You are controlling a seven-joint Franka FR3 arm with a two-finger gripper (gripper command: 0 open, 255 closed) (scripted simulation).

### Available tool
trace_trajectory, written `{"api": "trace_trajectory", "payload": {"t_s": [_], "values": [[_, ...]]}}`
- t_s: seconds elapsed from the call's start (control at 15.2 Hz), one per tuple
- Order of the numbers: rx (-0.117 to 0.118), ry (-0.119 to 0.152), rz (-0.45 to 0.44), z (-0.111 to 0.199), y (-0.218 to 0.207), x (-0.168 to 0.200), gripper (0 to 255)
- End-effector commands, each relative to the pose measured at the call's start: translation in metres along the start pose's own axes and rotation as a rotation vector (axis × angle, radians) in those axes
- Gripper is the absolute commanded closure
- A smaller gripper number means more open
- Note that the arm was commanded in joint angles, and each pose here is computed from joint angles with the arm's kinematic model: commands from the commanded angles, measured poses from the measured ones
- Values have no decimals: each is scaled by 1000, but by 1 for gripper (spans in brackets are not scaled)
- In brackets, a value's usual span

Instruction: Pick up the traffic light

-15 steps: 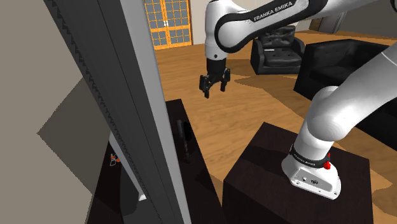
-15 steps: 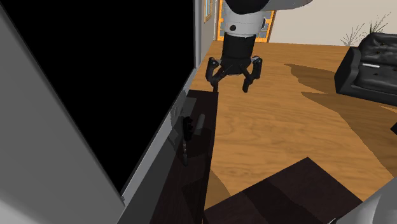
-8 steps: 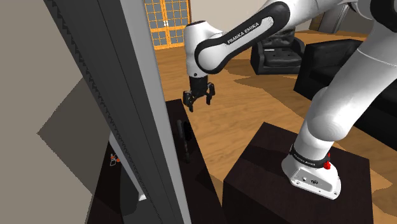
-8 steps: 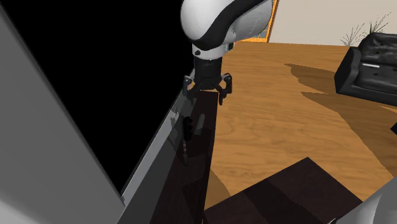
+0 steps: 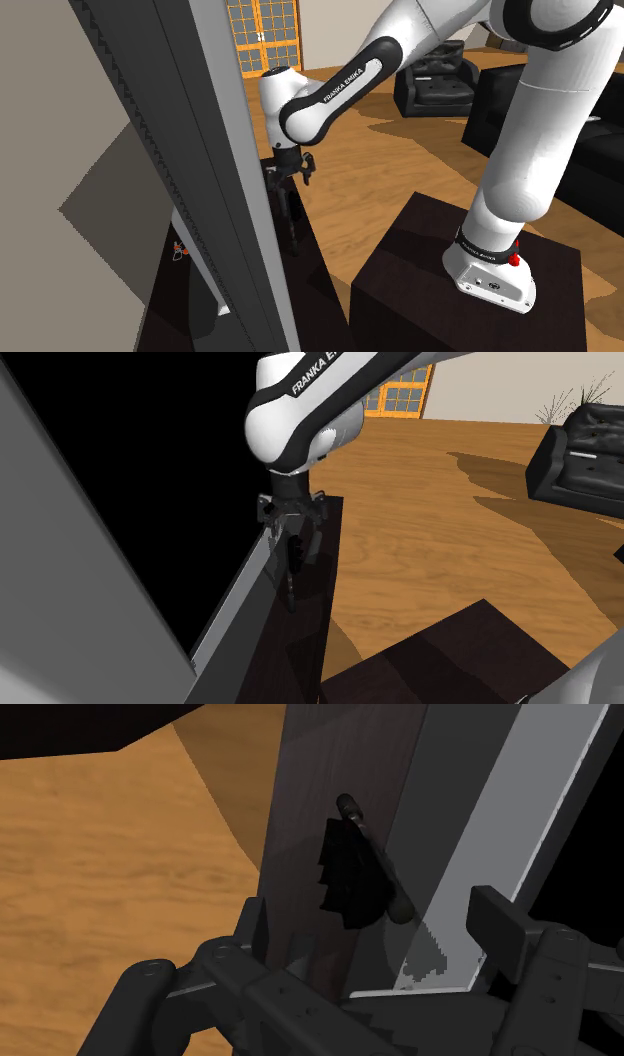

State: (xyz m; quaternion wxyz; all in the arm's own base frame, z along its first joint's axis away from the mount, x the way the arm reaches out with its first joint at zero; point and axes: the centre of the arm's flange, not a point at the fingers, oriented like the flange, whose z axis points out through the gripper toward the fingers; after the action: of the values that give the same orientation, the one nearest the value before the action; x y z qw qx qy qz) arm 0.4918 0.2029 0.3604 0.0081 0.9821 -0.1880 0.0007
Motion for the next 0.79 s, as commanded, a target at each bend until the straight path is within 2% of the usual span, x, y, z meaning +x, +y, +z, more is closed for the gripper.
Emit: {"api": "trace_trajectory", "payload": {"t_s": [0.0, 0.33, 0.46, 0.53, 0.73], "values": [[0, 0, 3, 11, -3, 2, 0], [0, 0, 3, 41, -3, 2, 0], [0, 0, 3, 41, -3, 2, 0], [0, 0, 3, 40, -3, 1, 255], [0, 0, 3, 40, -3, 1, 255]]}}
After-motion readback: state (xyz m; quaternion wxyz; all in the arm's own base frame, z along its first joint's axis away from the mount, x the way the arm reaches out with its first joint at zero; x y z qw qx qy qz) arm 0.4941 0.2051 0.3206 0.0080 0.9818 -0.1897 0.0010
